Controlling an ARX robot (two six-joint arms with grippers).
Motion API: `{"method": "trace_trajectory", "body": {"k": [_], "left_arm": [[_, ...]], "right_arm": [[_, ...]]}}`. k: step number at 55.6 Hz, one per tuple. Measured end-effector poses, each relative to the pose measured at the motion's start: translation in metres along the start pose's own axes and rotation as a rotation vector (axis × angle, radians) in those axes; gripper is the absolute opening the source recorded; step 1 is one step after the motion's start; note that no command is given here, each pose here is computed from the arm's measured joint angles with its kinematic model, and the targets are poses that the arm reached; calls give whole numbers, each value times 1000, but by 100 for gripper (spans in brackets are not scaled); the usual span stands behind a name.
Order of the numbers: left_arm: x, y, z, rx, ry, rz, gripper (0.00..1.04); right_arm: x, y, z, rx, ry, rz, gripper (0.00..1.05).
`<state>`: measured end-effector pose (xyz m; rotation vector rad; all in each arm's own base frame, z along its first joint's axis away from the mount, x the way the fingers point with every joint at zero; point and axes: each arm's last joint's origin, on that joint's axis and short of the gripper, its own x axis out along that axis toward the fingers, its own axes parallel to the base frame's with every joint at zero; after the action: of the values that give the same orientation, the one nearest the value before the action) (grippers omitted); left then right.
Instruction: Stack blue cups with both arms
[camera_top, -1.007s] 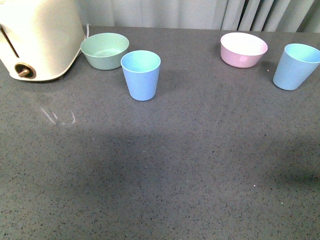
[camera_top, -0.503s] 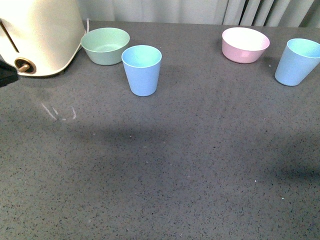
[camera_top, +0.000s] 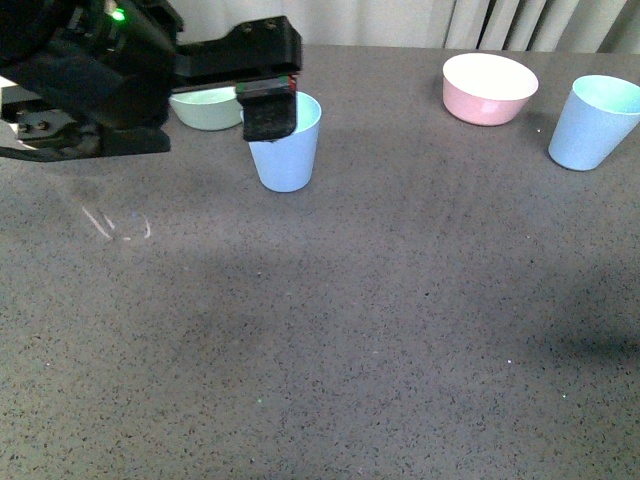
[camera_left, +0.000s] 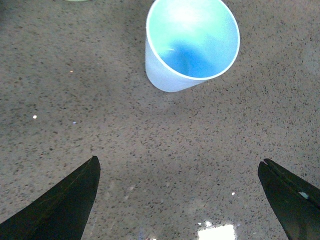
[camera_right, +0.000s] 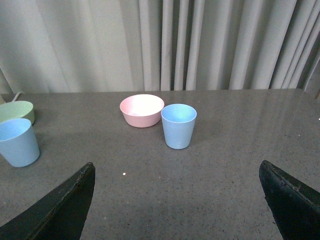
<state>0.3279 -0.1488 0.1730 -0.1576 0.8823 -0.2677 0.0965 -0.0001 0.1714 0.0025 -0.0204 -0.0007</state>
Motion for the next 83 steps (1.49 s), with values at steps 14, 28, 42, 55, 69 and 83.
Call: {"method": "trace_trajectory", "body": {"k": [14,28,42,55,69,83], "left_arm": [[28,-11,14,-18,21,23,96],[47,-15,35,-51,21,45,96],[69,-3,54,-172,39,93,96],[81,-1,57,-195,49,125,96],[94,-5,60,-209,79,143,65],[99,-21,50,-214,152,127,28]], "right_arm": [[0,0,0,0,0,0,96],[0,0,0,0,0,0,96],[0,0,0,0,0,0,96],[0,0,0,0,0,0,96],[0,0,0,0,0,0,96],[0,0,0,0,0,0,96]]}}
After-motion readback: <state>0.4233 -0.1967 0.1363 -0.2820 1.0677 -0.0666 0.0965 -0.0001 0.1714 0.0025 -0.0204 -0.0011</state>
